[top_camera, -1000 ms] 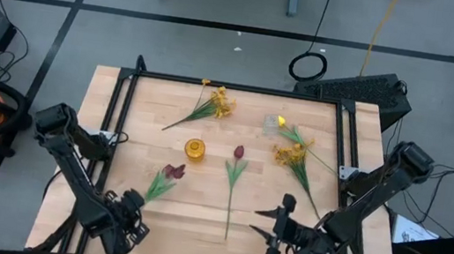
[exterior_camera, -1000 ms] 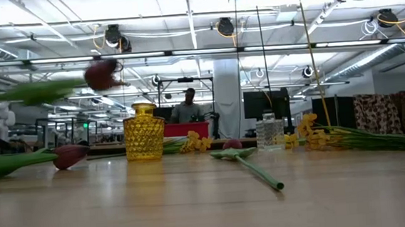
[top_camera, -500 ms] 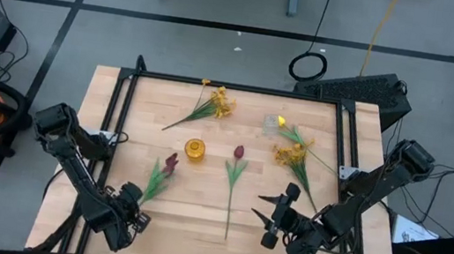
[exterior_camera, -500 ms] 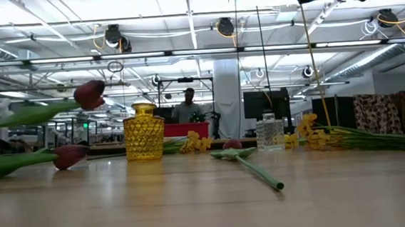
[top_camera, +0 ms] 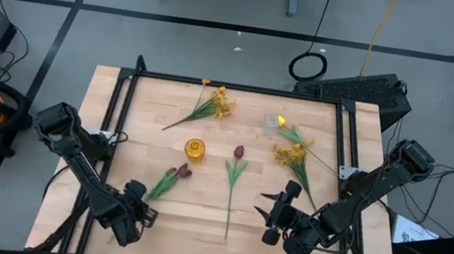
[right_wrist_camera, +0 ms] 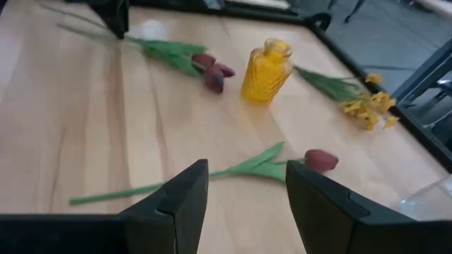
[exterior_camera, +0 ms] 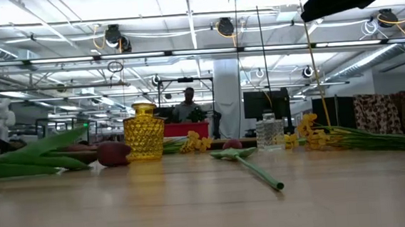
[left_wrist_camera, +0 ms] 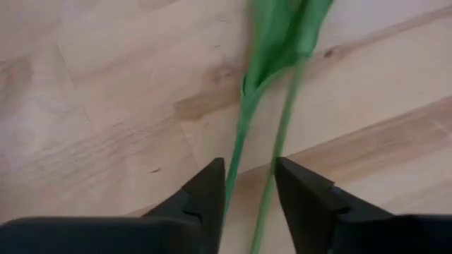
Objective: Sort flowers into vase by color
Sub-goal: Move the right violet tulip to the middle left of the table
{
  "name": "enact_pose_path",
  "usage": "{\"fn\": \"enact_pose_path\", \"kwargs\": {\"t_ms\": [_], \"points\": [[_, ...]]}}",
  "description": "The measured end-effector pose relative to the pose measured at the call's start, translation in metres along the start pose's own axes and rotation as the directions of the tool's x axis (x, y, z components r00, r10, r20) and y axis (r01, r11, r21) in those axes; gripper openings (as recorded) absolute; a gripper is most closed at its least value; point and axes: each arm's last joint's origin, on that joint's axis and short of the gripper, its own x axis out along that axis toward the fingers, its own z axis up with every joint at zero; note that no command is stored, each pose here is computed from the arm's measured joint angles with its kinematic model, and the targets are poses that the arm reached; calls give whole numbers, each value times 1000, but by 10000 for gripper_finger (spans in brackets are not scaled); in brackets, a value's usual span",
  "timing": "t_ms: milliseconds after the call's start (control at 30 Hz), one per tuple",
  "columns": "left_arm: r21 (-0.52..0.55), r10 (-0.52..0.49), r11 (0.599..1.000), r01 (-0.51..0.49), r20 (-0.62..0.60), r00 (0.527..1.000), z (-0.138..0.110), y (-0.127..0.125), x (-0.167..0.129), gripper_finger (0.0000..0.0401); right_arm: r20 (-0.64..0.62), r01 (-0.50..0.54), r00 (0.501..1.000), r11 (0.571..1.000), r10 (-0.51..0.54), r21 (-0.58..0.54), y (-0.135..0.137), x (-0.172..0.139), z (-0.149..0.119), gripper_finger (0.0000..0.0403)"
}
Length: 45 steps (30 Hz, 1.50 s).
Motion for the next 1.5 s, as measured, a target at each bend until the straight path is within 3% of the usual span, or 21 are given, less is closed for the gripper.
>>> {"fn": "enact_pose_path", "kwargs": {"t_ms": [300, 500, 600, 800, 1000, 1067, 1133, 1333, 1500], "points": [[16, -25, 1000, 25, -10, 1000, 12, -16, -5, 166, -47, 9, 999, 1000, -9, 11, -3, -1, -5, 183], [35, -138, 990, 136, 68, 988, 26, -41, -20, 166, -51, 16, 999, 1000, -16, 2, -4, -1, -6, 183], [72, -245, 969, 237, 149, 958, 34, -54, -23, 166, -44, 22, 999, 1000, -22, 2, -4, -1, -6, 183], [257, -485, 871, 418, 320, 814, 55, -94, -21, 166, -29, 38, 999, 999, -37, 13, -4, -1, -5, 183], [520, -733, 672, 527, 369, 571, 64, -148, -8, 166, -31, 38, 999, 998, -36, 54, -4, -1, -6, 183], [534, -763, 644, 548, 396, 511, 65, -159, 0, 167, -35, 32, 999, 998, -30, 56, -4, -1, -6, 183], [516, -750, 661, 545, 441, 492, 66, -165, 11, 167, -45, 23, 999, 999, -21, 48, -3, -2, -7, 183], [519, -727, 686, 510, 457, 513, 57, -191, 34, 167, -130, 40, 991, 999, -37, 19, -9, -4, -15, 183], [535, -649, 750, 390, 482, 588, 56, -217, 37, 167, -193, 88, 978, 996, -81, 29, -17, -7, -23, 183]]}}
